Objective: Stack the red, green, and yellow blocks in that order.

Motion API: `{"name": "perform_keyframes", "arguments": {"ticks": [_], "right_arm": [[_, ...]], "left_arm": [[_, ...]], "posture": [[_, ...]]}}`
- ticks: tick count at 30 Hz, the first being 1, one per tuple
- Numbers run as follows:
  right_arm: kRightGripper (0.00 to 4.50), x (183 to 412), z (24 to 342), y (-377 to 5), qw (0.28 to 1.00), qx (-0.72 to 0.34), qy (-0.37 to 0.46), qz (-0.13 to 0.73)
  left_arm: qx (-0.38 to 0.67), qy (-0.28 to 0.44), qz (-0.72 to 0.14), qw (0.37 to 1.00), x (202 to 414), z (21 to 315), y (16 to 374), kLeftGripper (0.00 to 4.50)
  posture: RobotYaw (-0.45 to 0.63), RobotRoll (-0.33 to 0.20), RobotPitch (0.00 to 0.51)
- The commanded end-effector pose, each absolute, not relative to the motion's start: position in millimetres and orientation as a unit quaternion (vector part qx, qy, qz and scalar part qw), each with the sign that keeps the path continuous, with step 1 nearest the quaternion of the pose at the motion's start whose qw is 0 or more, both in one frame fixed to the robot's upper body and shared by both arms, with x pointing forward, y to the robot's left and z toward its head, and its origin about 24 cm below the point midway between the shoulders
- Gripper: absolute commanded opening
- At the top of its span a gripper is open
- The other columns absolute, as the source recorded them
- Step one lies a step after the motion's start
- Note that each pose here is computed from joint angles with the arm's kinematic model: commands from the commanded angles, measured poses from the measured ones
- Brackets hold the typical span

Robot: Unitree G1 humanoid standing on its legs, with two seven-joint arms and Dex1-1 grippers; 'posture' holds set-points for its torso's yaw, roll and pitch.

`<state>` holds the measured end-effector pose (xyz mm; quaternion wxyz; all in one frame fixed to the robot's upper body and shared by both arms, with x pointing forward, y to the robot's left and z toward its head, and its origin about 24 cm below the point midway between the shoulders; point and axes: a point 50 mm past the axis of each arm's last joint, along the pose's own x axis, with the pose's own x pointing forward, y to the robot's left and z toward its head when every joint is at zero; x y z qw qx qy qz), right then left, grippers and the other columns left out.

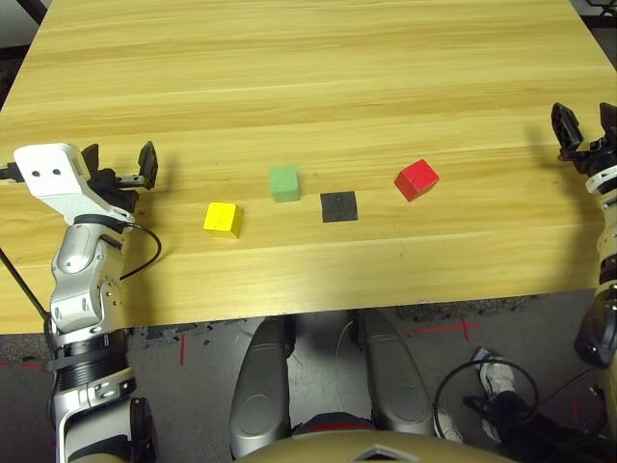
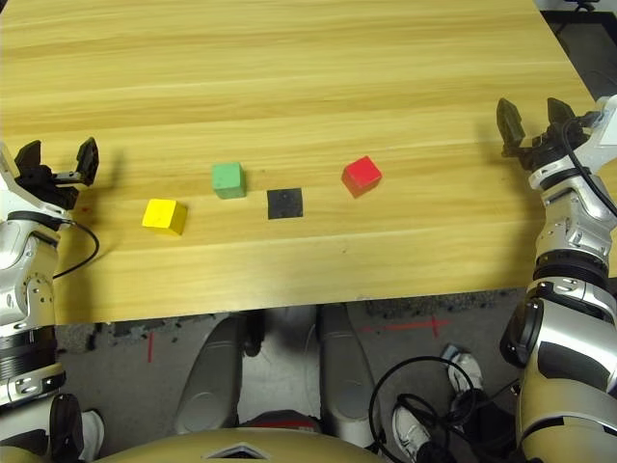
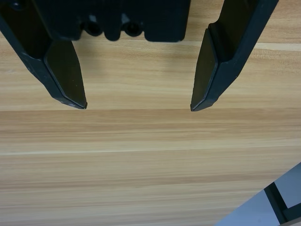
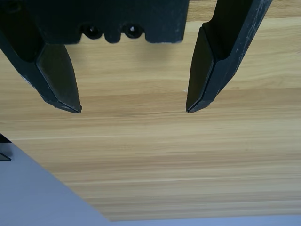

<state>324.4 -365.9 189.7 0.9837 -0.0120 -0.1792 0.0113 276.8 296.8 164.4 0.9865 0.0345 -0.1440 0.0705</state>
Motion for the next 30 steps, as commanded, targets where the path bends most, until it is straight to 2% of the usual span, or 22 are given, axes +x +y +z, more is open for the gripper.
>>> {"name": "perform_keyframes", "arguments": {"ticks": [1, 4, 9, 11, 18, 25, 30], "right_arm": [[4.50, 327.4, 192.6, -360.5, 0.986, -0.025, -0.157, 0.055], [4.50, 329.9, 223.7, -329.2, 0.953, -0.084, -0.109, 0.269], [4.50, 315.0, 244.4, -301.3, 0.865, -0.162, -0.022, 0.475], [4.50, 311.0, 253.2, -295.0, 0.830, -0.190, 0.008, 0.525], [4.50, 316.4, 277.1, -270.3, 0.736, -0.312, 0.080, 0.595], [4.50, 334.9, 274.0, -237.8, 0.643, -0.423, 0.094, 0.632], [4.50, 346.4, 272.2, -213.7, 0.597, -0.461, 0.082, 0.651]], "left_arm": [[0.042, -0.141, 0.040, 0.988, 272.2, 173.7, 307.7, 4.48], [0.116, -0.136, -0.192, 0.965, 270.2, 229.2, 301.3, 4.48], [0.211, -0.090, -0.372, 0.900, 266.8, 272.5, 289.2, 4.48], [0.230, -0.073, -0.411, 0.879, 268.4, 282.7, 284.2, 4.48], [0.265, -0.009, -0.524, 0.809, 273.5, 289.2, 258.9, 4.48], [0.264, 0.016, -0.550, 0.792, 275.0, 282.5, 241.9, 4.48], [0.264, 0.022, -0.552, 0.791, 273.0, 281.6, 233.9, 4.48]], "posture": [[0.12, -0.052, 0.343], [0.13, -0.059, 0.332], [0.10, -0.075, 0.327], [0.10, -0.080, 0.327], [0.14, -0.077, 0.317], [0.18, -0.071, 0.313], [0.23, -0.067, 0.312]]}}
